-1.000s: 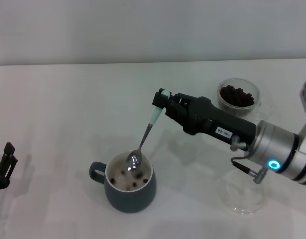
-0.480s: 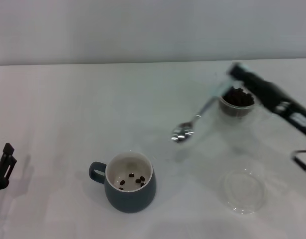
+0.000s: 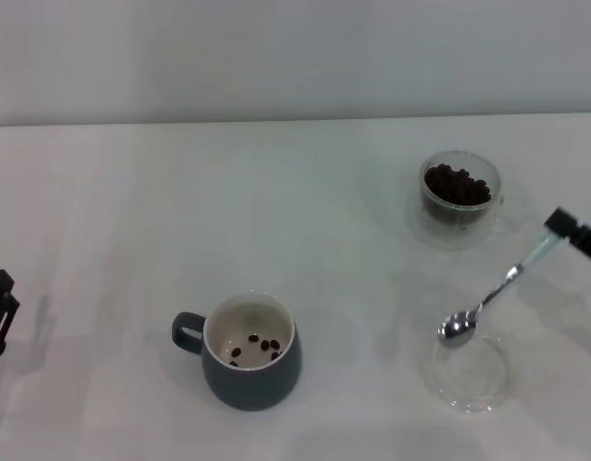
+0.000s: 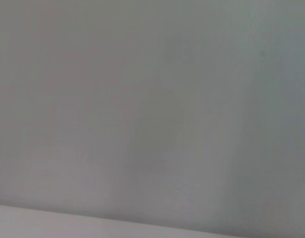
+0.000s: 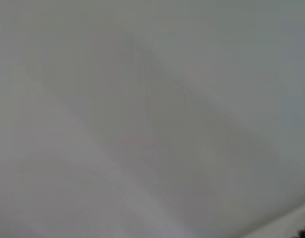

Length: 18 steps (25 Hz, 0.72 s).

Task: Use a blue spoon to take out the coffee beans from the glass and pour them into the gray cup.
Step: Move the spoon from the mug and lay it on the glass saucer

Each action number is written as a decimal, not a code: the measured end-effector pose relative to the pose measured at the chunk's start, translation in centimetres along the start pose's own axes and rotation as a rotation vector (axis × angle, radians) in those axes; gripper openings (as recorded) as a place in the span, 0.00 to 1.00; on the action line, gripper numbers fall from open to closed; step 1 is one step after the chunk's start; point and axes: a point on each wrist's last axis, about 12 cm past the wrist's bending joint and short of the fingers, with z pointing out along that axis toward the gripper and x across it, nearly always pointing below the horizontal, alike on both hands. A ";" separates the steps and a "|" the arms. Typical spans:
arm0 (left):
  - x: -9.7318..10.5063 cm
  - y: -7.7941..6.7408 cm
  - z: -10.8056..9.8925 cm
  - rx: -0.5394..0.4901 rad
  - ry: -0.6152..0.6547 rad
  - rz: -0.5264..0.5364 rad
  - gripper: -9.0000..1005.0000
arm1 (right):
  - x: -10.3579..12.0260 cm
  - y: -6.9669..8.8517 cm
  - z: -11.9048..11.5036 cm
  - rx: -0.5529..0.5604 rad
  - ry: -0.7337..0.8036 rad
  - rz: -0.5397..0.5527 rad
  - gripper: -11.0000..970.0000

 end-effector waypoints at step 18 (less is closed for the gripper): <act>-0.2 0.0 0.4 0.005 -0.007 0.008 0.71 | 2.6 -1.2 -0.6 0.148 0.056 -0.009 0.19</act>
